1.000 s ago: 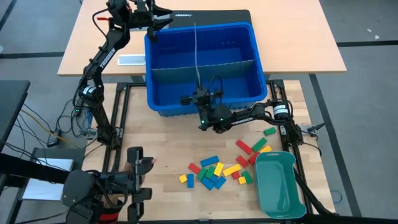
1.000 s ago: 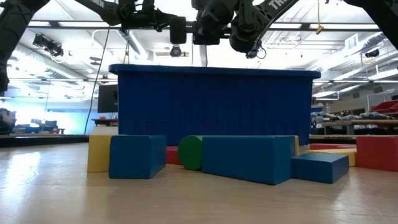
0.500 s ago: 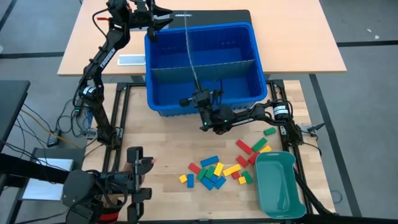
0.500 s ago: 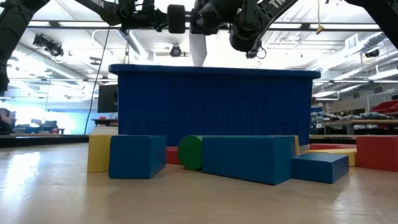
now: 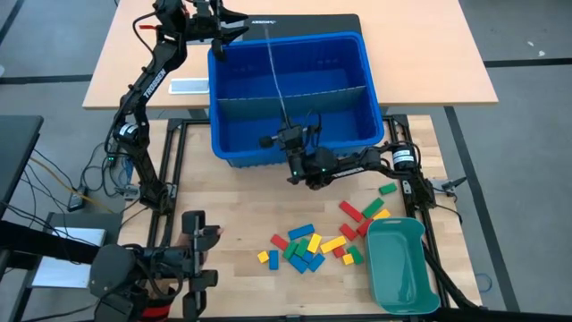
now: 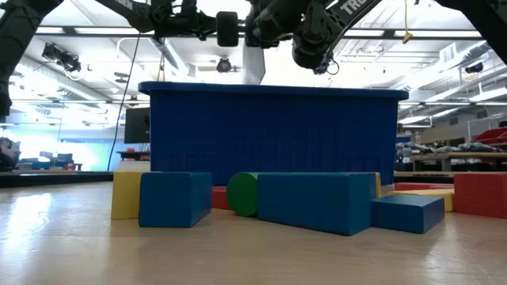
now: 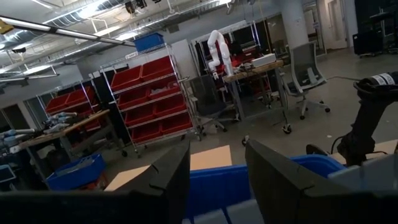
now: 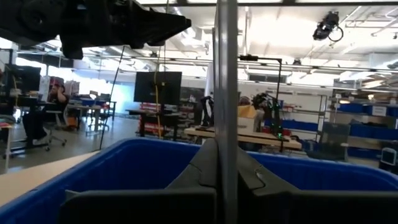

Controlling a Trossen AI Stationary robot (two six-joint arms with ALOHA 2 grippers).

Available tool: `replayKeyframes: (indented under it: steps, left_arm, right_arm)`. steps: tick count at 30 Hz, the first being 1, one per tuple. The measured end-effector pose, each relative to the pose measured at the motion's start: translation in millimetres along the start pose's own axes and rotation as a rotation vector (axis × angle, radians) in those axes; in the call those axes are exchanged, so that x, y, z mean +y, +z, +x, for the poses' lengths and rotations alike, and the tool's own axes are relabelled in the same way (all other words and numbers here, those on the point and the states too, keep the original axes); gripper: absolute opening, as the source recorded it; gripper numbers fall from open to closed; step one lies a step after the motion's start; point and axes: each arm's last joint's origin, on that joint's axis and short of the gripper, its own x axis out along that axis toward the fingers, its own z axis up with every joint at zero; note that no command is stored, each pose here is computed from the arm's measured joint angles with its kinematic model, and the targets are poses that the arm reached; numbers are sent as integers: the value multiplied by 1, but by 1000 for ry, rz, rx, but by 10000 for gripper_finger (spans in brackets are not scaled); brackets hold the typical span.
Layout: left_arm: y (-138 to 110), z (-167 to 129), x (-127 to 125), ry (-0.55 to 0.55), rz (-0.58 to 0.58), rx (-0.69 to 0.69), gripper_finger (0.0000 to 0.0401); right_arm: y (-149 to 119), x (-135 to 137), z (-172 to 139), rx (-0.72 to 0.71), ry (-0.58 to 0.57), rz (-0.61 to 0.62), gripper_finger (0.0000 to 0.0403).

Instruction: Sort Items/Unsort Items

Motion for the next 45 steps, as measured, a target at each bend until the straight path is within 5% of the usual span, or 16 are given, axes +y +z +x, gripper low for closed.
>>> replayKeyframes:
  steps: [24,39,45]
  left_arm:
    - [-3,0,0,3,-32,20,163]
    - [-19,16,-10,149,-199,148,161]
    - [-33,22,-13,270,-234,215,101]
  right_arm:
    - [-2,-4,9,26,-46,21,0]
    - [30,-2,22,-1,-86,-44,0]
    - [43,0,21,-12,-88,-42,0]
